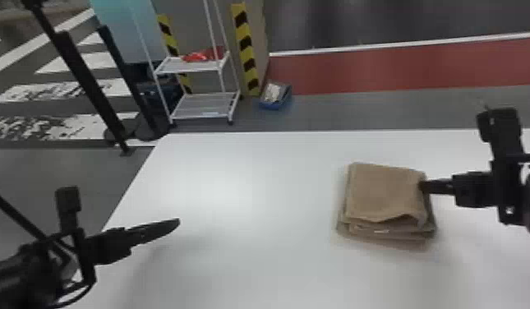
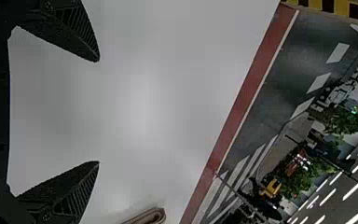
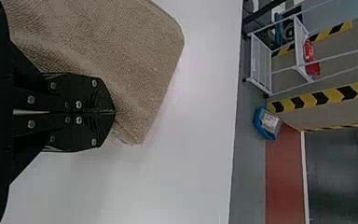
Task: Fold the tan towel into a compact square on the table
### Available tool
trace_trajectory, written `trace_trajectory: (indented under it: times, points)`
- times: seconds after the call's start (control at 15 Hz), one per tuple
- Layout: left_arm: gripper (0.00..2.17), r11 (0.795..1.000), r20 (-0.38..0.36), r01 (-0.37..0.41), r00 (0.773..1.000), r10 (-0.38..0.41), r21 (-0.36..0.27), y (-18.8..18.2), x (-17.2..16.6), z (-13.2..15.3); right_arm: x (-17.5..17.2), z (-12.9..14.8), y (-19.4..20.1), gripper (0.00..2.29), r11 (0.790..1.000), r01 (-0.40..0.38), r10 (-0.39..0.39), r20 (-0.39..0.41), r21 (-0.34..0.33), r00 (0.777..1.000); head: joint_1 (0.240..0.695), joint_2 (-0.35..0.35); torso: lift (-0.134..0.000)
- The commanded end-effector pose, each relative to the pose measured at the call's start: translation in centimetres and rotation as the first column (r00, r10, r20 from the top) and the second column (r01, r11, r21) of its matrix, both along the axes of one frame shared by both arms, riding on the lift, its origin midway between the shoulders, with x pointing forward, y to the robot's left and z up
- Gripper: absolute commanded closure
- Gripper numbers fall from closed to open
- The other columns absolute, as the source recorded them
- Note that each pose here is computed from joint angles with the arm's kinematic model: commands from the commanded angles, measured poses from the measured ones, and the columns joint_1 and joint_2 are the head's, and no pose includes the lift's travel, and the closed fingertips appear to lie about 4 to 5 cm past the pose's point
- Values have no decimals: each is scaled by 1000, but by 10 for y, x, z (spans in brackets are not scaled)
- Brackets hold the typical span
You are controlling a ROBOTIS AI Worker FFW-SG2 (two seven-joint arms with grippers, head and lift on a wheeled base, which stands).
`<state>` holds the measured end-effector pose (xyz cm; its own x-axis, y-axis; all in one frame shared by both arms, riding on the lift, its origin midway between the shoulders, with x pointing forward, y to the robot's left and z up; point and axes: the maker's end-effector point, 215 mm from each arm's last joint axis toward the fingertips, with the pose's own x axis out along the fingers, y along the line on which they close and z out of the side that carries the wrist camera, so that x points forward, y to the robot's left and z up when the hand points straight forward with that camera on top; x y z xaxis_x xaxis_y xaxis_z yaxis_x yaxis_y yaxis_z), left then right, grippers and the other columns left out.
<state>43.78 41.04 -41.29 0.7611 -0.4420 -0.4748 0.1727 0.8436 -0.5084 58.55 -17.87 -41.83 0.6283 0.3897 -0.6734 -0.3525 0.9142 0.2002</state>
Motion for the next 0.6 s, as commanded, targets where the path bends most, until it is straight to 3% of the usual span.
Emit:
trace_trajectory:
  times: [0.0,0.27,0.53]
  points:
    - [100,1000,-1,-4,1000,4,6,5,-1,0,-17,-4,-9,1953,999,37,-36,-30,26,999,695,246,-125]
    - [100,1000,0,11,1000,-11,3,-4,3,-1,-12,7,-27,1953,996,84,-84,-21,35,996,695,237,-125]
    - [100,1000,-1,1,1000,-1,4,2,0,0,23,-4,-27,1953,997,50,-49,19,-57,999,695,209,-125]
